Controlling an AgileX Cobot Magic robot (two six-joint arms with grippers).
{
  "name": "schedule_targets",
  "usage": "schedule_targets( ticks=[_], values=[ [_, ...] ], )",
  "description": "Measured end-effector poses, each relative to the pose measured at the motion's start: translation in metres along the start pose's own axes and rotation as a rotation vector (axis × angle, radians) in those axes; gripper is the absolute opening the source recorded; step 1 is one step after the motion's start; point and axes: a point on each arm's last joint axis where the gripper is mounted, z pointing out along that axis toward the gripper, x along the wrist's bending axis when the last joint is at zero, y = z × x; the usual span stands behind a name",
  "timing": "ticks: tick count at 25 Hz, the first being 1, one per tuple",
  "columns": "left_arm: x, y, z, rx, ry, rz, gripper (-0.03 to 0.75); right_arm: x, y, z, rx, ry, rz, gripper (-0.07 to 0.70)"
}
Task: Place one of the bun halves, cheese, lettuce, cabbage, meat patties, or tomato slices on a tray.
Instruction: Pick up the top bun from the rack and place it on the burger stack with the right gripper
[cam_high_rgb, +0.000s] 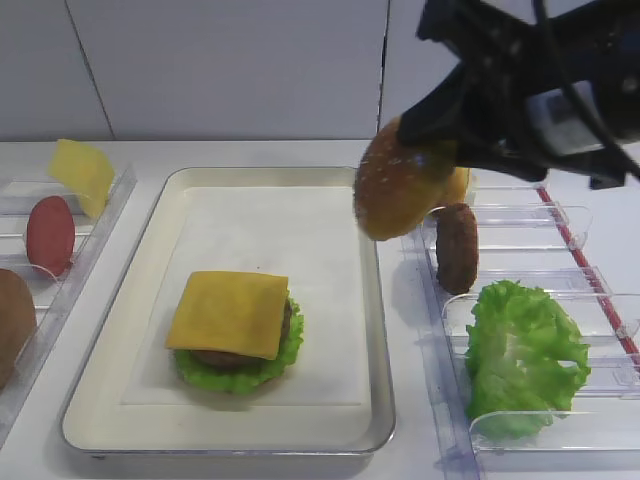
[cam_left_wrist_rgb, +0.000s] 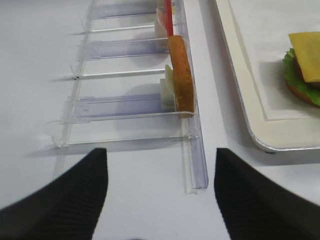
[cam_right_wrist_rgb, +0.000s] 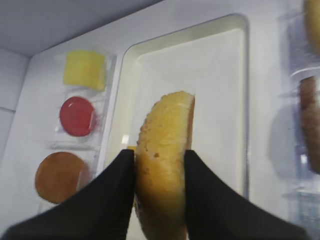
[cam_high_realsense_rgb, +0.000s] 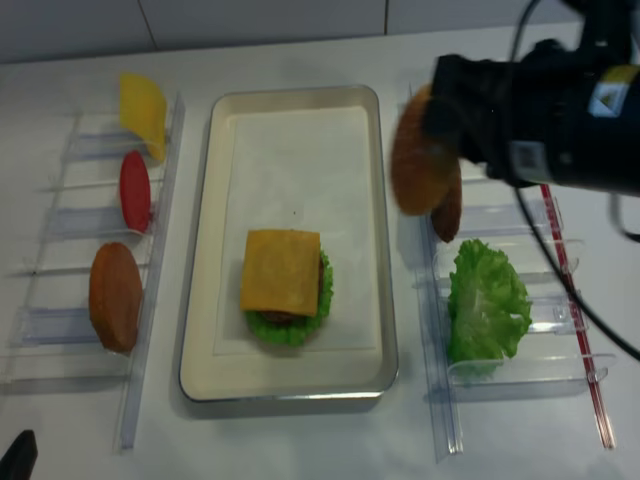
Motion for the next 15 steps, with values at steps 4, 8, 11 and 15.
schedule_targets(
  ticks=[4,8,11,15],
  values=[
    [0.0,0.0,0.0,0.0,0.0,0.0,0.465,0.007,-0.005,0.032,0.124,0.168,-0.014,0.271],
    [0.0,0.0,0.0,0.0,0.0,0.0,0.465,0.008,-0.008,0.065,0.181,0.307,0.011,0.271],
    [0.0,0.0,0.0,0.0,0.0,0.0,0.465,0.003,-0.008,0.086,0.199,0.346,0.071,0.266],
    [0.0,0.0,0.0,0.0,0.0,0.0,0.465,-0.001,-0.013,0.109,0.283,0.379,0.089,0.265]
  ],
)
